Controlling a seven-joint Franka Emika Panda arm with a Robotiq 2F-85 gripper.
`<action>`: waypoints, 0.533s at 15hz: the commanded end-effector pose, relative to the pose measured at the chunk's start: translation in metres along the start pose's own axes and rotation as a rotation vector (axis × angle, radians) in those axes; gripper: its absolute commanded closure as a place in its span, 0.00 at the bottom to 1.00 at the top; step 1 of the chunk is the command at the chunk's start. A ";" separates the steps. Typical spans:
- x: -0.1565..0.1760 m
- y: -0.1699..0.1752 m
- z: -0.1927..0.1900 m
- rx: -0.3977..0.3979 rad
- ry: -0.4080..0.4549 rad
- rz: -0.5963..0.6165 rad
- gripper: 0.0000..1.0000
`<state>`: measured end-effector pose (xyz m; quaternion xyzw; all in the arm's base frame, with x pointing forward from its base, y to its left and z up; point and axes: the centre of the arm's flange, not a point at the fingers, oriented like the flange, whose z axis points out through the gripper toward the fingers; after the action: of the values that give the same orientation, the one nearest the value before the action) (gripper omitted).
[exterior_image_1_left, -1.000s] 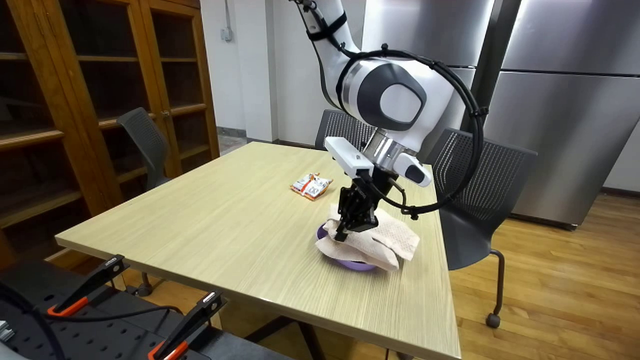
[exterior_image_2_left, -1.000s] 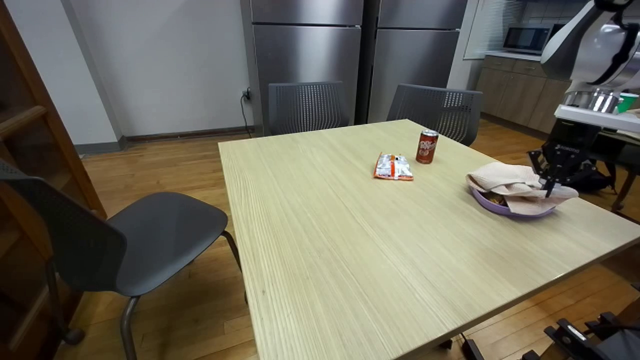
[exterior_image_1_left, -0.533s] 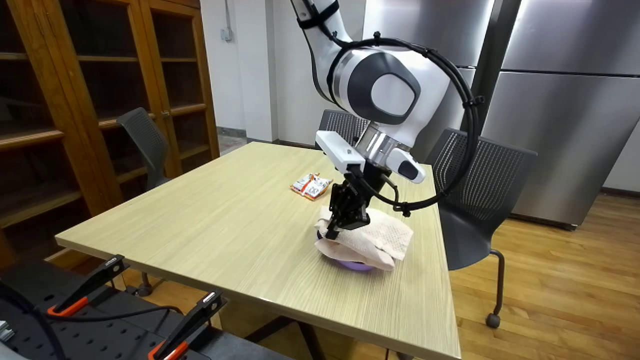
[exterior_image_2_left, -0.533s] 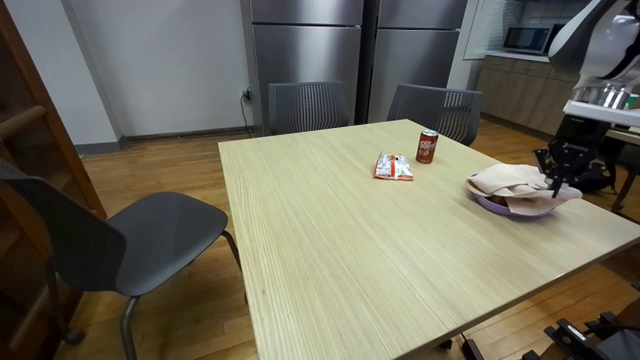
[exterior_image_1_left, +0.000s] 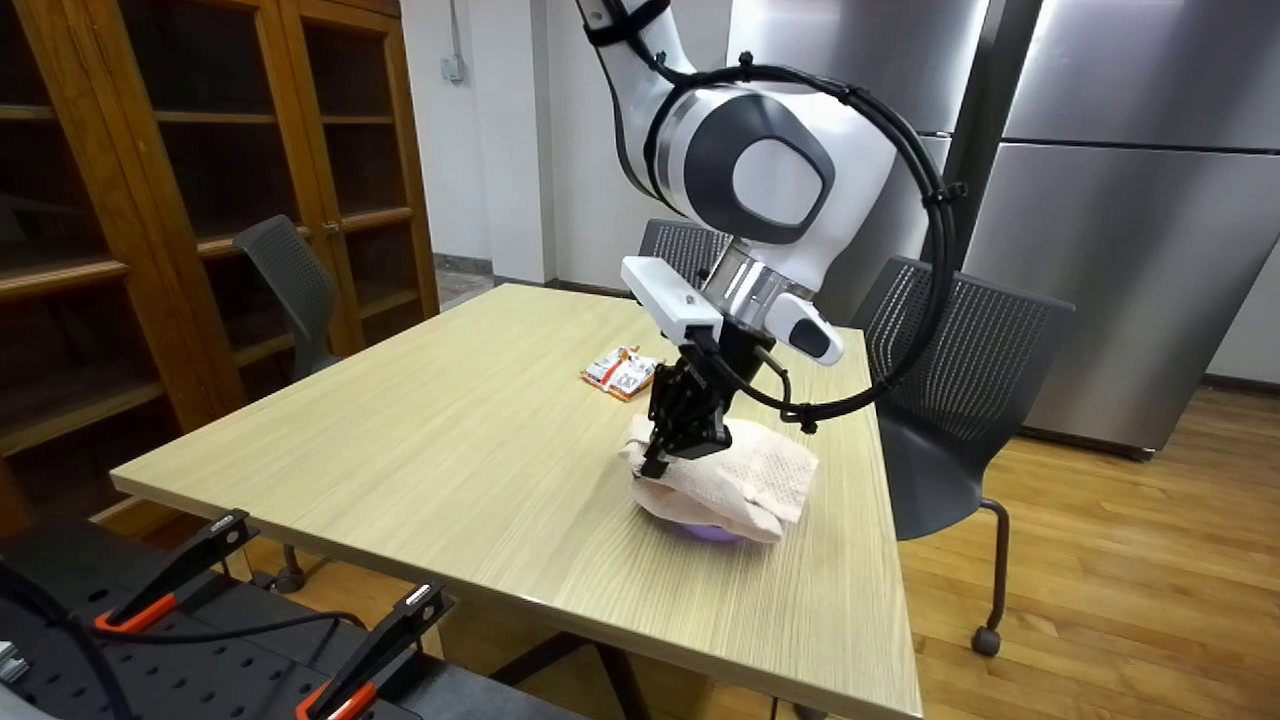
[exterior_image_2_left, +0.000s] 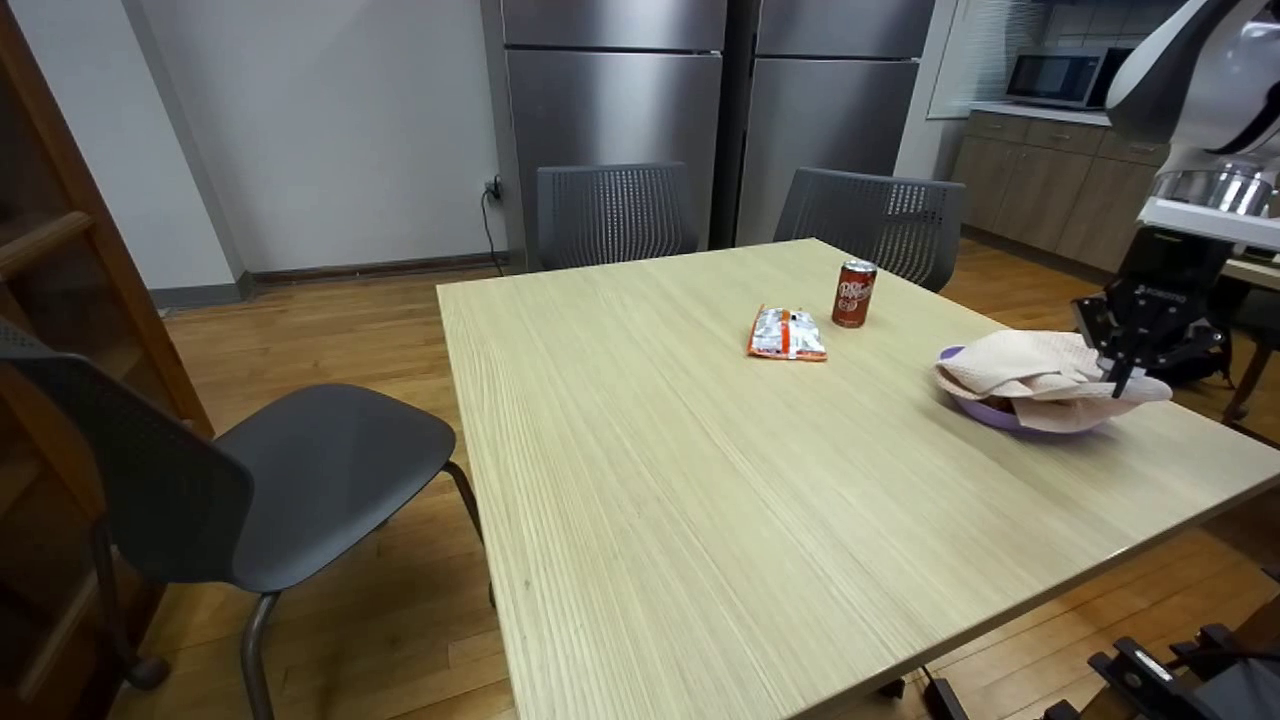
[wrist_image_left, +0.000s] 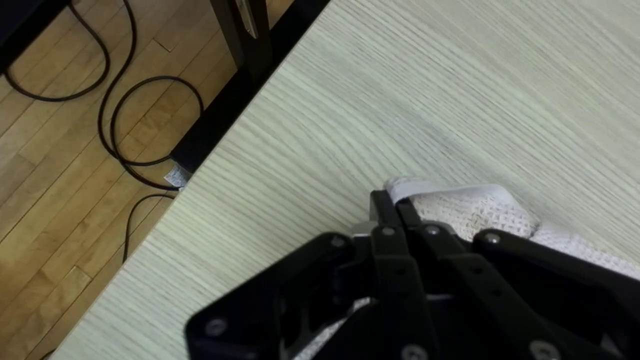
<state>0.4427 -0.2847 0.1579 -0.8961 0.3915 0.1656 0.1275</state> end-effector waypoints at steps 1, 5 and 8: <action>-0.017 0.004 -0.005 -0.018 0.002 -0.025 0.99; -0.014 0.004 0.009 -0.035 -0.028 -0.017 0.99; -0.012 0.006 0.016 -0.037 -0.037 -0.004 0.99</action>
<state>0.4316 -0.2779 0.1489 -0.8942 0.3890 0.1810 0.1276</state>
